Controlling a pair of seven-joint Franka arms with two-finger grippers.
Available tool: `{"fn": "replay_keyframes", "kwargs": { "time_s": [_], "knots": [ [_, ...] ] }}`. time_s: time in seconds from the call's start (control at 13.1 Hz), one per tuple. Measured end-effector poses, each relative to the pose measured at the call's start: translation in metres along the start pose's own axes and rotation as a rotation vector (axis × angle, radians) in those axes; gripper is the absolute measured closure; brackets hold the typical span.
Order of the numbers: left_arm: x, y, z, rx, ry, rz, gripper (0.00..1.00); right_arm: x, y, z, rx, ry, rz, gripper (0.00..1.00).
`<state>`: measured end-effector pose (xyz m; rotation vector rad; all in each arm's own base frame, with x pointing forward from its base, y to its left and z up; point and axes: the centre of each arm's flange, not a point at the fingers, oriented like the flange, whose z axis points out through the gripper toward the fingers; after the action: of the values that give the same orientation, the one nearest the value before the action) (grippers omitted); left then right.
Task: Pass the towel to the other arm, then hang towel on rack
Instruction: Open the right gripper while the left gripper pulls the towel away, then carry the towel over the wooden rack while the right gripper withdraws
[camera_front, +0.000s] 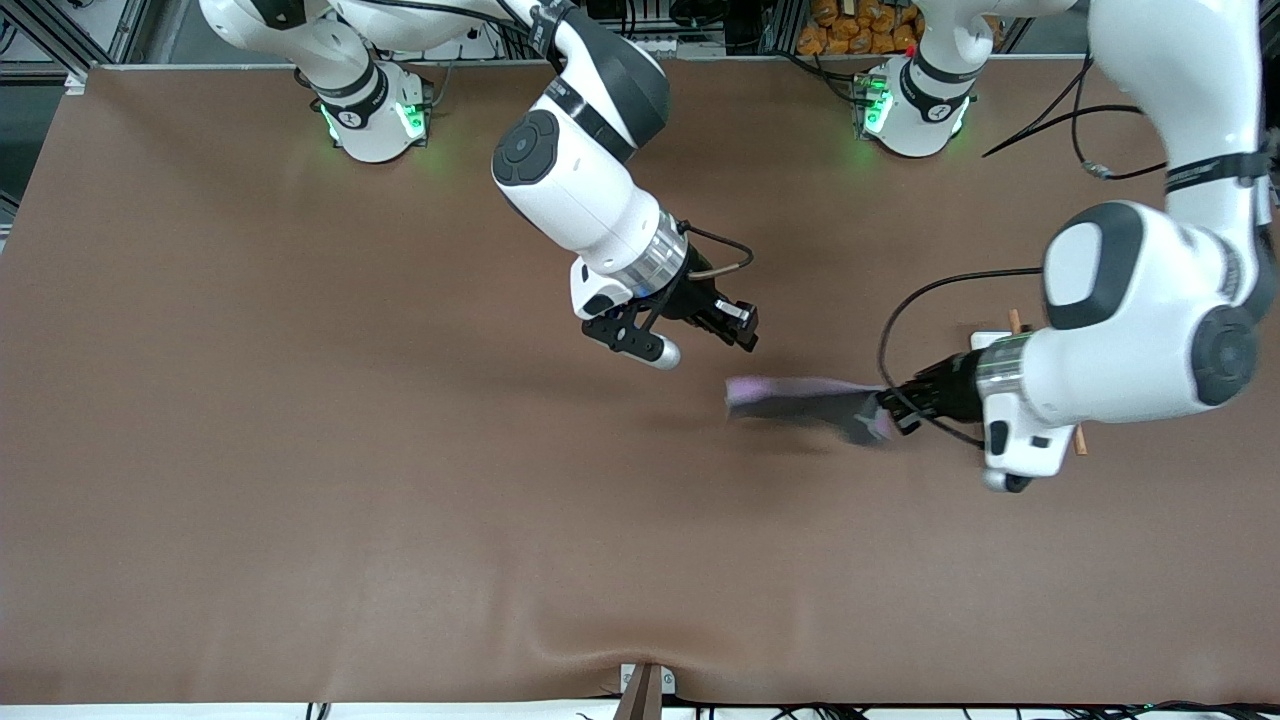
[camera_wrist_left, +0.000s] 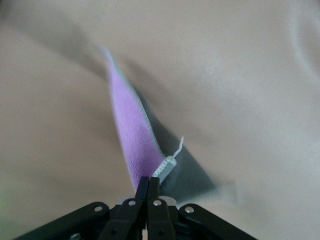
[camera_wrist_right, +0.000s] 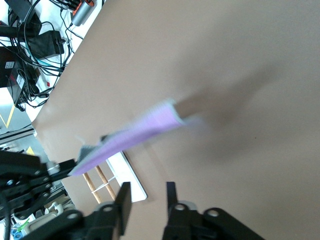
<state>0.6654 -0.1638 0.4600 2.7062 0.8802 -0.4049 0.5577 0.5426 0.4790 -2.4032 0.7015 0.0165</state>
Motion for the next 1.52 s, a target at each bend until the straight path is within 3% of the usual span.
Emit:
{"fn": "replay_keyframes", "kwargs": {
  "time_s": [0.23,0.38,0.61,0.84,1.29,1.52],
  "knots": [
    [0.011,-0.022,-0.018,0.019,-0.002,0.053,0.99,0.000,0.000,0.000,0.000,0.002,-0.002,0.24],
    [0.023,-0.040,-0.022,0.086,0.028,0.088,0.99,0.000,0.000,0.000,-0.002,0.005,-0.005,0.02],
    [0.033,-0.063,-0.022,0.178,0.003,0.121,0.99,0.002,0.001,-0.003,-0.017,0.001,-0.004,0.00],
    [0.052,-0.103,-0.024,0.259,-0.054,0.163,0.99,0.018,0.004,-0.025,-0.086,-0.023,0.013,0.00],
    [0.092,-0.167,-0.030,0.316,-0.077,0.235,0.99,0.036,0.007,-0.057,-0.122,-0.033,0.030,0.00],
    [0.104,-0.186,-0.038,0.303,-0.082,0.262,0.99,0.042,0.008,-0.061,-0.122,-0.030,0.037,0.00]
  ]
}}
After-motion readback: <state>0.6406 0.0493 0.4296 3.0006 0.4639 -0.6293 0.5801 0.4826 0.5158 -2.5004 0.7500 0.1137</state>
